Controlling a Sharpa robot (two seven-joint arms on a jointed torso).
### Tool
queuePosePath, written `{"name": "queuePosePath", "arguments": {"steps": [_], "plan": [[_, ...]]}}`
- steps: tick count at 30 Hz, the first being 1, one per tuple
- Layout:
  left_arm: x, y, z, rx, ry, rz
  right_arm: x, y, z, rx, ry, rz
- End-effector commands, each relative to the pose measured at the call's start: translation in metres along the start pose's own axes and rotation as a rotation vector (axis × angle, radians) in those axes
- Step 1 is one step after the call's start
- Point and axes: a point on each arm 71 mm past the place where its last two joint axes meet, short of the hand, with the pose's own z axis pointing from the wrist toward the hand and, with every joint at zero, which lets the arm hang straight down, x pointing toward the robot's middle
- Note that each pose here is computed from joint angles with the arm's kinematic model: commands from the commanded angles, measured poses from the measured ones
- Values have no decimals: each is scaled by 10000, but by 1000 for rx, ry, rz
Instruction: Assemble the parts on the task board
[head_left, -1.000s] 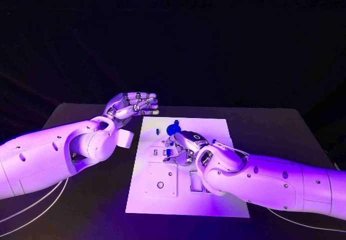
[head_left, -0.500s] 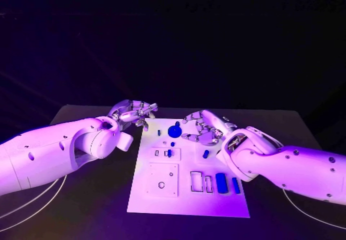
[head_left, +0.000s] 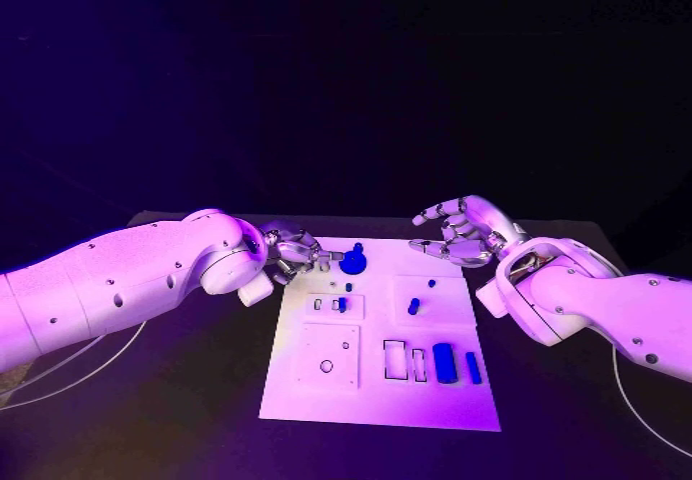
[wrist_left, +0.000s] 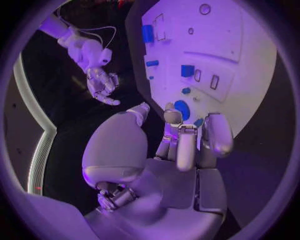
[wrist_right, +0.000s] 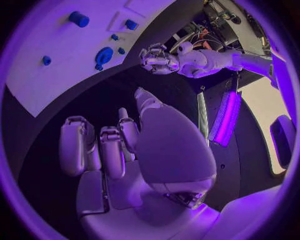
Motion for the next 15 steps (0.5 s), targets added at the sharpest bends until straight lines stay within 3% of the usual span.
{"name": "queuePosePath", "arguments": {"steps": [1,15], "plan": [[24,34,41,-134,28,232,-17,-47,7,25,26,44],[177,-123,217,-160,66,356,-94,-151,41,58,12,32]]}}
